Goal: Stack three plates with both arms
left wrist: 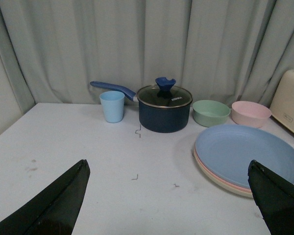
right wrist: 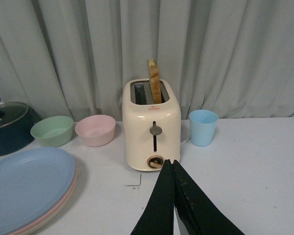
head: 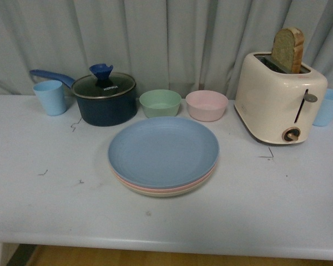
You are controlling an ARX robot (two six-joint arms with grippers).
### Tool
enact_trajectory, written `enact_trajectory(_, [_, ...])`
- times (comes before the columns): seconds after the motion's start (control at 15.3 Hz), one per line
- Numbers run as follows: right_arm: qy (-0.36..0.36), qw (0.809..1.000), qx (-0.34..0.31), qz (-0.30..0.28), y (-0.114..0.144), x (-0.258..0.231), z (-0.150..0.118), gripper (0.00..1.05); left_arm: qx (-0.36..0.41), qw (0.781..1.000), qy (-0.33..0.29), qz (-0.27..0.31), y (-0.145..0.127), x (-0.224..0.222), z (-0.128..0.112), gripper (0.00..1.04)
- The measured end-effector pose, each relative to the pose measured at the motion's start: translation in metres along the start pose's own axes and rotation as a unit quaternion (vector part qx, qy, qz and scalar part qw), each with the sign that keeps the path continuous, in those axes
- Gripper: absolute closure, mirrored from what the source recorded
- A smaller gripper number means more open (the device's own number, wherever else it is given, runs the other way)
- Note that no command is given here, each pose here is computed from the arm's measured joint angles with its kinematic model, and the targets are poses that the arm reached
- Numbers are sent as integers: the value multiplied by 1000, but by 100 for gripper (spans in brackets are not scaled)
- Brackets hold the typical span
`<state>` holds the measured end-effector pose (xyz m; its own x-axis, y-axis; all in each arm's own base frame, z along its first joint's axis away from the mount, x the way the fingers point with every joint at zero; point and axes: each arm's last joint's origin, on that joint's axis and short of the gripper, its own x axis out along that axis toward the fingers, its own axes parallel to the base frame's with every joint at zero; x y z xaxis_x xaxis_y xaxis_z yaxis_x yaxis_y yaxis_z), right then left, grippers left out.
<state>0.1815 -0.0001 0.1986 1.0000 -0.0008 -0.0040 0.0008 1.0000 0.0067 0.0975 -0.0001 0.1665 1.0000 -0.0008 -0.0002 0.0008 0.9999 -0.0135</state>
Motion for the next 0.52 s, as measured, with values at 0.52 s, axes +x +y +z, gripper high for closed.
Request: enact_trajectory(0.52, [-7, 1000, 0, 0, 0, -46, -25, 103, 0, 1000, 0, 0, 0, 0, 0, 7])
